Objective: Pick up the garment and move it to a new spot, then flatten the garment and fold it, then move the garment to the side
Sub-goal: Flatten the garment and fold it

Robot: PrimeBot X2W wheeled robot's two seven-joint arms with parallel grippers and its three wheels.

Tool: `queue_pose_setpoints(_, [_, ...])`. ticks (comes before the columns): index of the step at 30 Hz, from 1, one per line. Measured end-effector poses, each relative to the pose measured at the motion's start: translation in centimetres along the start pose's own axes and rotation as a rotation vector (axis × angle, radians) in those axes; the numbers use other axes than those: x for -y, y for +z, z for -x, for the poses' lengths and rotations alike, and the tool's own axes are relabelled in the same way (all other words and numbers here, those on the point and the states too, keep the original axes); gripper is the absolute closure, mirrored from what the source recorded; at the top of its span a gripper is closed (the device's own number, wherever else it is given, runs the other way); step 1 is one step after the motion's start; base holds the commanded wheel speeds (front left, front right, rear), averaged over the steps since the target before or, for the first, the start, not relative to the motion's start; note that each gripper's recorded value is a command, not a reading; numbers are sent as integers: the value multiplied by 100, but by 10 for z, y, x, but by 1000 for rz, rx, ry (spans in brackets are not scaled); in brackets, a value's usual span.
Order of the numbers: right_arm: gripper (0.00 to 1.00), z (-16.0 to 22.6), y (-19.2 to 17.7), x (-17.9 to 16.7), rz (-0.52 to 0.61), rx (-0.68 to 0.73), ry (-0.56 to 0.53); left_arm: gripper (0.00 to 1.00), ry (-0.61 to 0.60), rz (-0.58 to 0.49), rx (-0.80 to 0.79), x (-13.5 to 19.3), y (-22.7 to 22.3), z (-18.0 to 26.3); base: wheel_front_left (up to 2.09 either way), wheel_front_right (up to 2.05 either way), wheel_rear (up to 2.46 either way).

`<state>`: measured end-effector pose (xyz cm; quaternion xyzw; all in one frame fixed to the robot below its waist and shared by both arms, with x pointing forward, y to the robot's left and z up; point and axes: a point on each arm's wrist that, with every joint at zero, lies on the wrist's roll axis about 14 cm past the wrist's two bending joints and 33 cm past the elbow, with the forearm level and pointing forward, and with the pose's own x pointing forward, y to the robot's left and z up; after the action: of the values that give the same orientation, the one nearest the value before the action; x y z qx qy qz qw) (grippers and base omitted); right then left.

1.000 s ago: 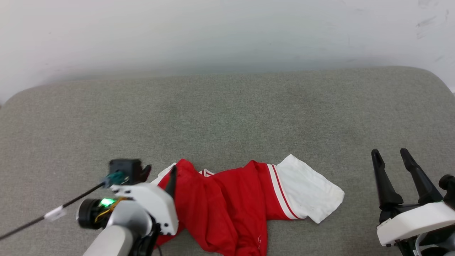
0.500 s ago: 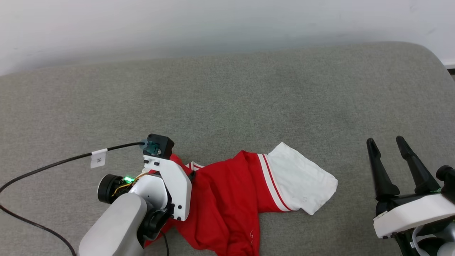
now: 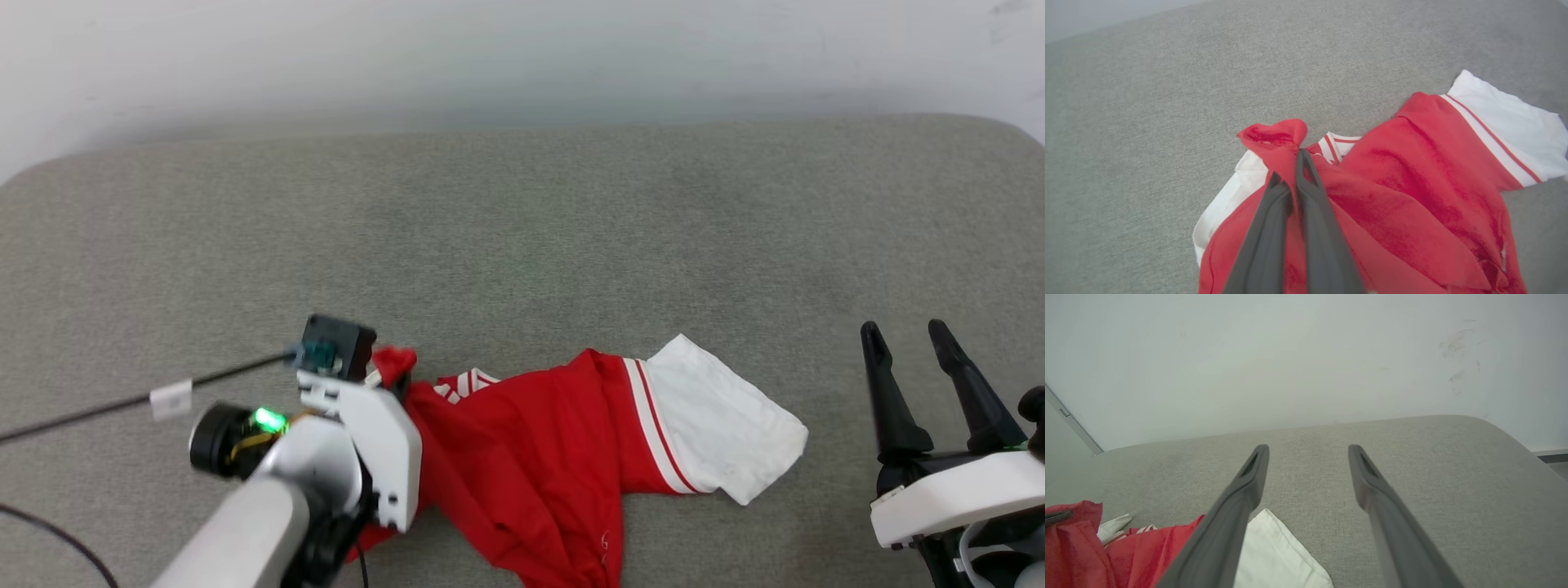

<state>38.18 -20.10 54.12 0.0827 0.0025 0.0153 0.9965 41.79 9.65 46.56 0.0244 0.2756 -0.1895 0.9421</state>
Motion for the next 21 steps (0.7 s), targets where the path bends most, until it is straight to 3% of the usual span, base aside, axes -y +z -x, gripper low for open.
queue_pose_setpoints(3, [0, -1, 1, -6, -3, 4, 19, 100, 25, 54, -15, 1, -20, 22, 0, 0, 0])
queue_pose_setpoints(13, [0, -2, 3, -23, -8, 7, 66, 100, 78, 353, -301, 21, -139, 72, 0, 0, 0])
queue_pose_setpoints(14, [0, -2, 4, -23, -8, 7, 68, 36, 71, 378, -313, 24, -144, 73, 0, 0, 0])
queue_pose_setpoints(15, [0, -1, 4, -24, -7, 7, 70, 0, 68, 389, -307, 27, -145, 73, 0, 0, 0])
queue_pose_setpoints(21, [0, 5, 9, -26, 2, 16, 73, 0, 155, 306, -78, -1, -96, 67, 0, 0, 0])
